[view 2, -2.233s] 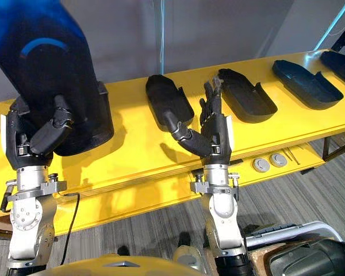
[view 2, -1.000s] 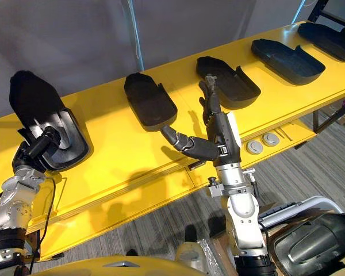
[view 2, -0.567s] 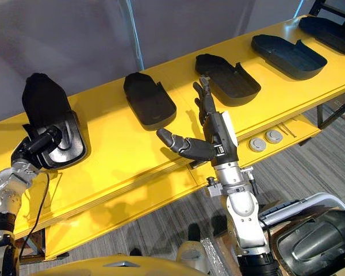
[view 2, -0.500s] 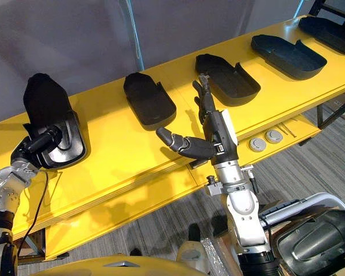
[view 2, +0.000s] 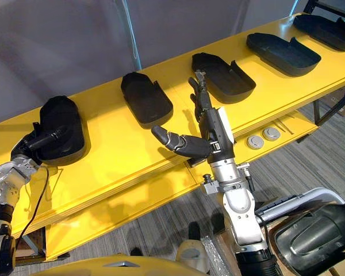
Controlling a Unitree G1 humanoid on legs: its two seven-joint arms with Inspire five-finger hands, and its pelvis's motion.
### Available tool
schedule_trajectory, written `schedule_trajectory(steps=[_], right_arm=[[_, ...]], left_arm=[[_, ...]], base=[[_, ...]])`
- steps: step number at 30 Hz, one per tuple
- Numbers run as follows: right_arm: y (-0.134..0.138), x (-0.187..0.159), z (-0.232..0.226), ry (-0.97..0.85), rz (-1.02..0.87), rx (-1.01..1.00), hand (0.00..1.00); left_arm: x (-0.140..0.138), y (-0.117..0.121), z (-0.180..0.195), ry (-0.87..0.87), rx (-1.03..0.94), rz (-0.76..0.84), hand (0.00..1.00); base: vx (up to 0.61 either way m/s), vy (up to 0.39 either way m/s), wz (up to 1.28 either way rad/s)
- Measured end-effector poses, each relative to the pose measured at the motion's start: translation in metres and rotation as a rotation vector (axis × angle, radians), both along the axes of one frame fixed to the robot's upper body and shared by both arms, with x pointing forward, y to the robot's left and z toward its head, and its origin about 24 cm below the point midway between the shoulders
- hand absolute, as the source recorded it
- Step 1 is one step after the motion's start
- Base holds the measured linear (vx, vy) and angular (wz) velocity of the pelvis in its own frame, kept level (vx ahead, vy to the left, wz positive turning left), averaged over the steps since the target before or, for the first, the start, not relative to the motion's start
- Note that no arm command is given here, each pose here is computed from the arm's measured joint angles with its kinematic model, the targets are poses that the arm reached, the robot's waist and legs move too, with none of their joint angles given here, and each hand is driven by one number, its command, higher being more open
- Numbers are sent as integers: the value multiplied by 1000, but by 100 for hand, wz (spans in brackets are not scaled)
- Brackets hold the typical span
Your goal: Walk over and take three plastic housings, then place them on the shelf
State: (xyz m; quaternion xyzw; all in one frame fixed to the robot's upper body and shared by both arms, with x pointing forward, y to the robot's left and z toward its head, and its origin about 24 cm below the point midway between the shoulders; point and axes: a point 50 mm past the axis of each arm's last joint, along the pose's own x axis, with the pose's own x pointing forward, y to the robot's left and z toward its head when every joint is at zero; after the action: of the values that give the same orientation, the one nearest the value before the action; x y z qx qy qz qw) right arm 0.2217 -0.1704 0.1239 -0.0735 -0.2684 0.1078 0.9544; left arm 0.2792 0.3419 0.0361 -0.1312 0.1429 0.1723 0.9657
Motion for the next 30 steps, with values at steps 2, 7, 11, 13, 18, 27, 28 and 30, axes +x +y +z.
schedule_trajectory(steps=[2,7,11,13,18,27,28,30], right_arm=[[0,1,1,-6,0,1,100],[1,2,3,-14,-1,2,100],[1,2,3,-15,-3,3,100],[0,2,3,-15,-5,4,100],[1,2,4,-17,-3,4,100],[2,4,6,-28,3,5,100],[2,4,6,-30,4,5,100],[5,5,7,-32,11,9,100]], left_arm=[[1,-2,-1,-13,-13,28,100],[2,-6,-2,-33,-7,54,100],[3,-10,-3,-37,-1,68,100],[4,-11,-3,-35,6,64,100],[6,-14,-1,-26,58,37,100],[11,-7,20,-26,284,-60,100],[11,-7,21,-22,296,-68,100],[11,-5,24,-8,327,-84,100]], base=[[-47,-13,0],[-14,-4,0],[0,0,0],[0,0,0],[0,0,0],[0,0,0],[0,0,0],[0,0,0]])
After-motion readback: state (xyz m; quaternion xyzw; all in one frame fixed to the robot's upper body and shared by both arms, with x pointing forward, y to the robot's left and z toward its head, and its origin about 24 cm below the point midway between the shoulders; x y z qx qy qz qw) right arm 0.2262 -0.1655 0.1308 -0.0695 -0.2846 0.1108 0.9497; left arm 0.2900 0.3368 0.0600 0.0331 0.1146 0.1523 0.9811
